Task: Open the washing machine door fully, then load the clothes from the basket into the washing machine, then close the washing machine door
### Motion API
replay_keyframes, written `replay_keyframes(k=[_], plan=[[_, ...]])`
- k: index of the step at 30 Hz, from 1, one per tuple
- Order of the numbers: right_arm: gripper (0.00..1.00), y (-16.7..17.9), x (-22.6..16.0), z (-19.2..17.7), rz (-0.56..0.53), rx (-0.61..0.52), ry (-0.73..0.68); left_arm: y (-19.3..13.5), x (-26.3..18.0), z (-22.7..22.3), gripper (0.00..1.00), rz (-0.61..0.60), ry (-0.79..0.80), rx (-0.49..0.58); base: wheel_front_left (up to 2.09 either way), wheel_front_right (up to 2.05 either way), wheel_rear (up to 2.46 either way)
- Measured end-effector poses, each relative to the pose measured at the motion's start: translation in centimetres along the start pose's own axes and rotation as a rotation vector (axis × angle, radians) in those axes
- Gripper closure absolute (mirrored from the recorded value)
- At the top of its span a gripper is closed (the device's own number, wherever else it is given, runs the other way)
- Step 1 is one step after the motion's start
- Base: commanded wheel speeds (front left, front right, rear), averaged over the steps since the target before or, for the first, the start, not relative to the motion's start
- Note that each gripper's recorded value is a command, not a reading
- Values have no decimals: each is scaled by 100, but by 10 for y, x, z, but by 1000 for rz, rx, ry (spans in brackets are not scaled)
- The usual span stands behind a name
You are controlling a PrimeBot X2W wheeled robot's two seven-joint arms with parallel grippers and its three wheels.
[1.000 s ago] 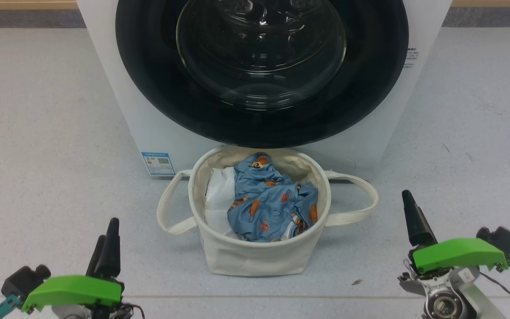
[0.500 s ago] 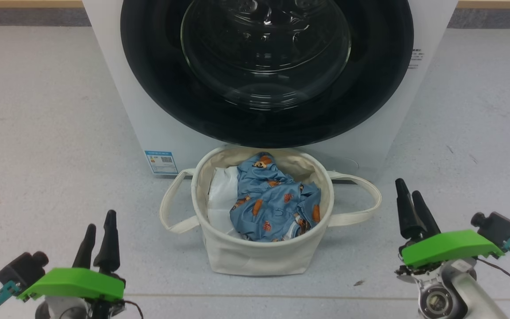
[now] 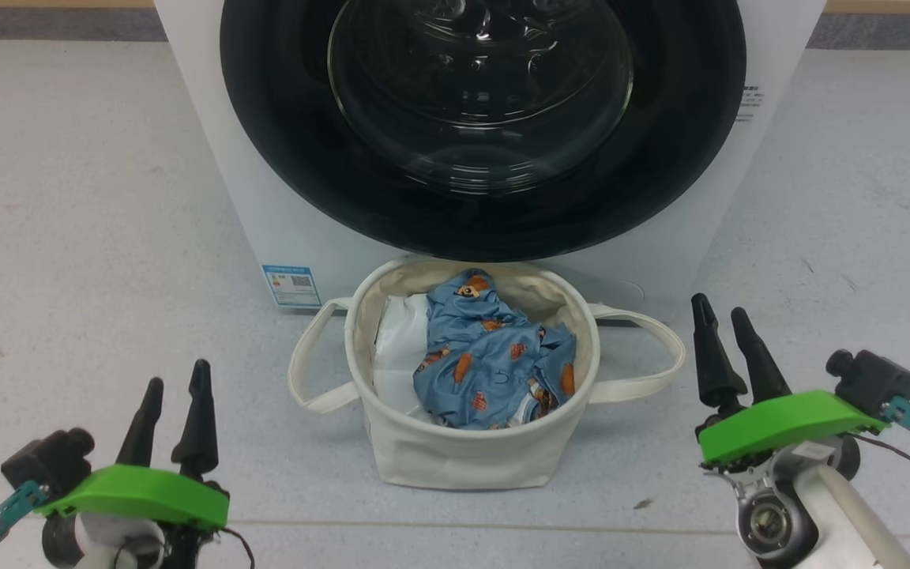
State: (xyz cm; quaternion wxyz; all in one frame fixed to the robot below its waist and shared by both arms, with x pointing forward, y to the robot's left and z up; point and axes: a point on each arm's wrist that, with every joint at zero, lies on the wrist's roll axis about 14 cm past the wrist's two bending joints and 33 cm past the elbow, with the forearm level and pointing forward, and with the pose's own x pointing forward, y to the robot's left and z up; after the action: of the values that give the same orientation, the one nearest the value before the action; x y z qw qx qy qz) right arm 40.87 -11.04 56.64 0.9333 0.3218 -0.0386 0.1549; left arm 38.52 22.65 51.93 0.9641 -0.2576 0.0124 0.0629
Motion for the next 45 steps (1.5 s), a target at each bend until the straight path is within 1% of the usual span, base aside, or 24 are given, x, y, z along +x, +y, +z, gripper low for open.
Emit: replay_keyframes(k=[12, 18, 25, 31, 39, 45], plan=[[0, 8, 3, -5, 36, -129, 15, -1, 2, 13, 0, -12, -51, 139, 0, 0, 0], [0, 17, 11, -6, 70, -198, 16, 7, 2, 14, 0, 7, -62, 199, 0, 0, 0], [0, 25, 15, -10, 96, -279, 24, 7, 5, 21, 0, -8, -84, 274, 0, 0, 0], [0, 28, 17, -13, 114, -357, 33, 13, 4, 22, 0, 3, -88, 333, 0, 0, 0], [0, 40, 25, -12, 154, -451, 25, 5, 9, 36, 0, -32, -136, 415, 0, 0, 0], [0, 44, 26, -16, 173, -512, 33, 10, 7, 31, 0, -33, -120, 466, 0, 0, 0]])
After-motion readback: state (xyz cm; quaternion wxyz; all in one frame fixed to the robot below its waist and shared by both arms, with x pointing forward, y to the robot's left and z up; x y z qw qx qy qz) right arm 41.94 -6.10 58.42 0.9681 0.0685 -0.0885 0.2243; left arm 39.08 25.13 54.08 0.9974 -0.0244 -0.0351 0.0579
